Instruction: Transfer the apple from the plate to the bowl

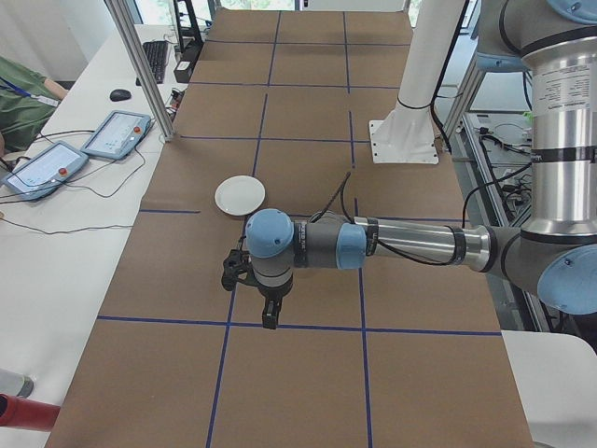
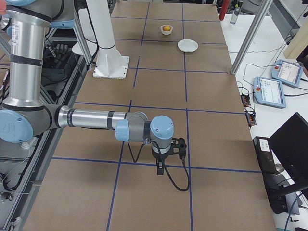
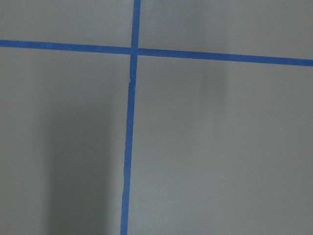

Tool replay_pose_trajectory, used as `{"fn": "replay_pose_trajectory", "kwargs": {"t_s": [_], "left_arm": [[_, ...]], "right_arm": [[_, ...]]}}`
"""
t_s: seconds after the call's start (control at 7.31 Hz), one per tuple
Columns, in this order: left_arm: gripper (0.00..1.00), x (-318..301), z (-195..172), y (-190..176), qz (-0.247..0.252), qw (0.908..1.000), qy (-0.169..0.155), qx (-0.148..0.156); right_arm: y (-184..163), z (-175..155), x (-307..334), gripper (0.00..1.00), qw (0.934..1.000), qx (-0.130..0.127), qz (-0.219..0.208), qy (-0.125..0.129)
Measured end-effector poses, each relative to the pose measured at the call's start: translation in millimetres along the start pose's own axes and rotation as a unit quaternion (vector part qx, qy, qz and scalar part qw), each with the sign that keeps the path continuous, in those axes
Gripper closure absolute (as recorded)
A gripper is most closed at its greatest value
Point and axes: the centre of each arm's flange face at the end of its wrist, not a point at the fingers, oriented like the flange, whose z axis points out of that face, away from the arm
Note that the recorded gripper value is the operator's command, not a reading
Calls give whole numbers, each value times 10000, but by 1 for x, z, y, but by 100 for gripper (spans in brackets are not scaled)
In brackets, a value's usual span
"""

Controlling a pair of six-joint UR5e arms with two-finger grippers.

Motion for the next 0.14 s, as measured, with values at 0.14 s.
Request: {"fn": "replay_pose_trajectory", "kwargs": {"t_s": [0.14], "left_arm": [[0, 0, -1, 0, 4, 10000, -1, 8]], "right_arm": [[0, 0, 0, 0, 10000, 0, 0, 0]]}}
